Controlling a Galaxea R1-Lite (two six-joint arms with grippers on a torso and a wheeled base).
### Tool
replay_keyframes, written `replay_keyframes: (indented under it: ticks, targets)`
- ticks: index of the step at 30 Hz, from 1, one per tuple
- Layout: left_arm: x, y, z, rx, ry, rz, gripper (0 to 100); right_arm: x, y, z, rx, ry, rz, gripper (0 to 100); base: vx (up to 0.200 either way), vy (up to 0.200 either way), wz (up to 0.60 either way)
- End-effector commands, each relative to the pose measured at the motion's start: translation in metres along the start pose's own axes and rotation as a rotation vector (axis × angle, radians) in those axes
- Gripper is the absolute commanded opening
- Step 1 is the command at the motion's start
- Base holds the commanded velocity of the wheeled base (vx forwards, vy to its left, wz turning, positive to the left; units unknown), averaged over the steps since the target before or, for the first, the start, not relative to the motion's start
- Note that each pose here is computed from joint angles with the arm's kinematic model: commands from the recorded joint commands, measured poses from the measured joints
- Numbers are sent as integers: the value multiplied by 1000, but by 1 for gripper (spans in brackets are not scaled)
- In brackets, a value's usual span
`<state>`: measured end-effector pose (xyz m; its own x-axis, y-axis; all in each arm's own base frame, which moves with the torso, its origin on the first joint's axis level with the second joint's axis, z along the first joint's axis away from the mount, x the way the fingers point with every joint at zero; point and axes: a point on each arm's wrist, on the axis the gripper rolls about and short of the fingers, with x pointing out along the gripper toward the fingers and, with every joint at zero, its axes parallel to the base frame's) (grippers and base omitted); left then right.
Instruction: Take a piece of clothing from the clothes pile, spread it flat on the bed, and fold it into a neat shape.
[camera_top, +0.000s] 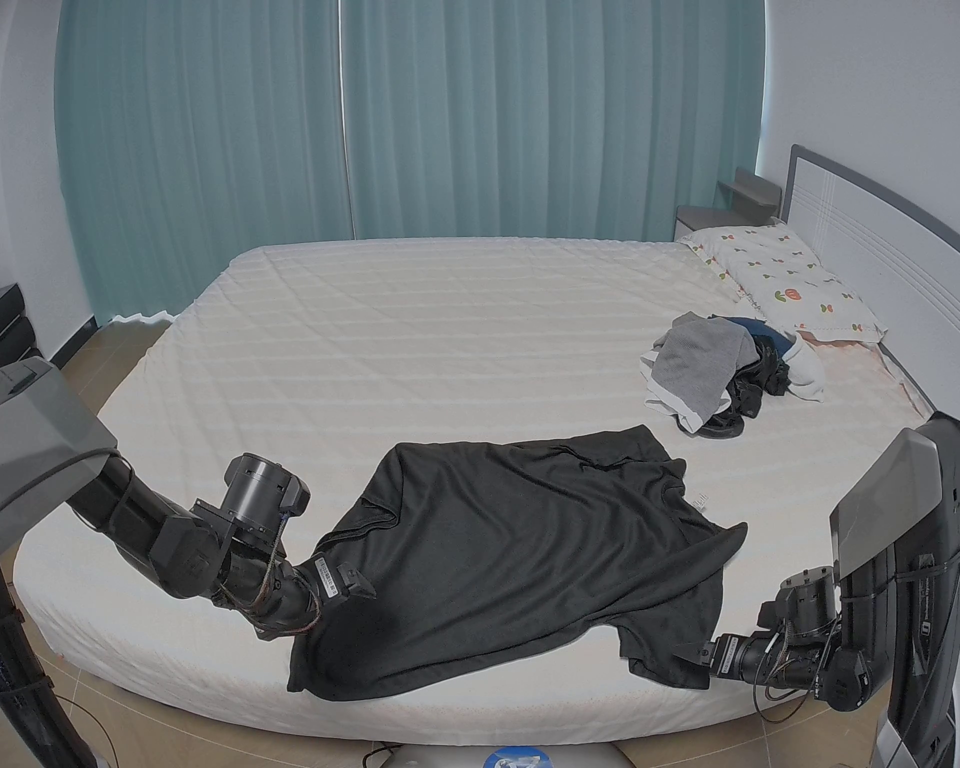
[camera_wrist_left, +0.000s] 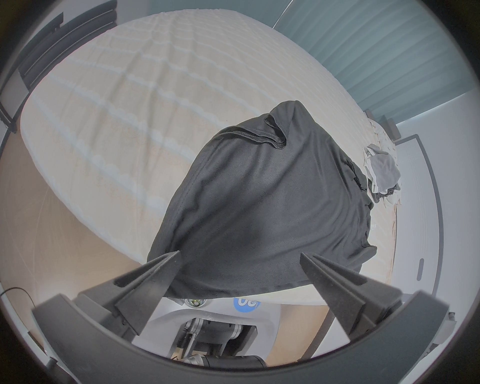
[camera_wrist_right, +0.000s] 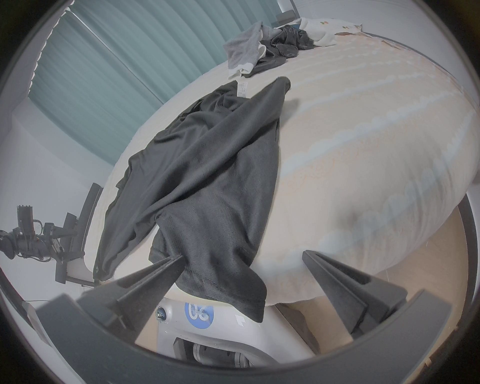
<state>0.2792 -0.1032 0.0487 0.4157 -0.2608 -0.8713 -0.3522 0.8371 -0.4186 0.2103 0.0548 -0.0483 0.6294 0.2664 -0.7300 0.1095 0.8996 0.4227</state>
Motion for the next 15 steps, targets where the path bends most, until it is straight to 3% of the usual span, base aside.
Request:
replay_keyframes:
  ticks: [1,8,15]
  targets:
    - [0,2,-4,-29,14,6,100,-6,4,-2,-9,-2,11,100,-200,0,0]
    - [1,9,-10,-32,48,13,100,-3,13,-3,22,-1,44,100,-200,0,0]
    - [2,9,-11,-35,71,-1,100,9,18,-1,31,-27,50,100,0,0,0]
